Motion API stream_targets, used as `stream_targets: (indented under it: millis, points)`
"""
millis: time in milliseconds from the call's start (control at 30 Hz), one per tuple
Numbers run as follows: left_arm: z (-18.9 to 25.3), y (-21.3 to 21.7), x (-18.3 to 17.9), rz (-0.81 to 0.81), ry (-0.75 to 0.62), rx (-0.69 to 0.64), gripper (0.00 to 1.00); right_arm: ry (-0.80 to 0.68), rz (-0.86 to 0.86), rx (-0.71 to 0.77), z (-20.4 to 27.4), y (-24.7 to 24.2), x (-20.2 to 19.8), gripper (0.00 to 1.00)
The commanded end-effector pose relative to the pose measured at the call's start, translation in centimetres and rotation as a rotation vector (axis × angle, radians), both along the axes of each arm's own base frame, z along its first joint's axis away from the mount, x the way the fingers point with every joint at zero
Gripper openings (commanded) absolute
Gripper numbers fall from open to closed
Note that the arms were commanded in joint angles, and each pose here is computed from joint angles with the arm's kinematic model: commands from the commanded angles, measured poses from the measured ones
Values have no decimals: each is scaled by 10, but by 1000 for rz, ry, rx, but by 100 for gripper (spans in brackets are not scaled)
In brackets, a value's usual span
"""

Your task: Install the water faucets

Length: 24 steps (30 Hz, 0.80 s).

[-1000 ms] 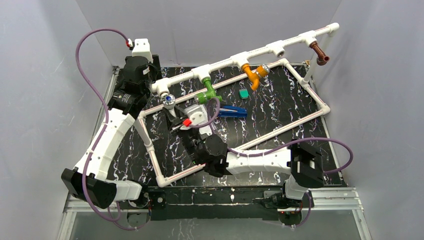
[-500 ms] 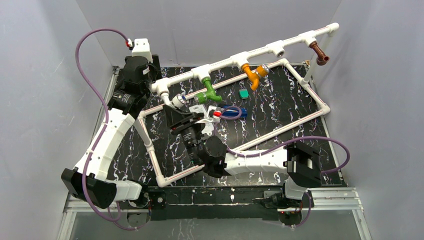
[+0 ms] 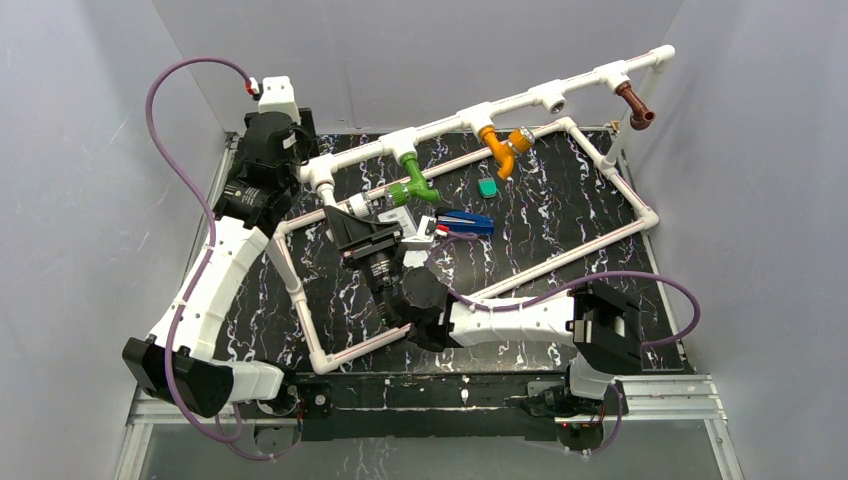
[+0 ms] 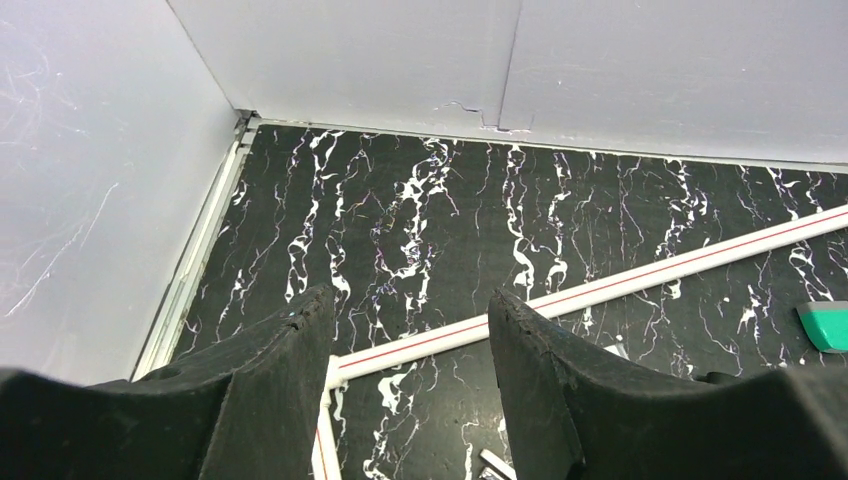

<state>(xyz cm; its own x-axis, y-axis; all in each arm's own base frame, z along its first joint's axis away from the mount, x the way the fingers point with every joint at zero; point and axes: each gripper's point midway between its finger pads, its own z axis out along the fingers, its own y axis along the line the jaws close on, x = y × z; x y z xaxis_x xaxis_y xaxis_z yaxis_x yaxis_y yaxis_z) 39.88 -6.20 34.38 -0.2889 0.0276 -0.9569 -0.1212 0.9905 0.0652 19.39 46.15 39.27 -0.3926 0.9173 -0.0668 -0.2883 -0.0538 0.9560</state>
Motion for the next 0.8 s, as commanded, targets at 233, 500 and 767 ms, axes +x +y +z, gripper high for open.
stream_targets:
  millis: [233,500,767]
  points:
    - [-112,-26,-53,-164,433,89,56,-79,199,78,31,16,-14,18]
    - [-113,-26,-53,-164,435,91,56,-133,183,27,31,7,-16,53]
    - [-114,-26,-52,-161,440,96,56,-175,185,-22,34,-3,-21,73]
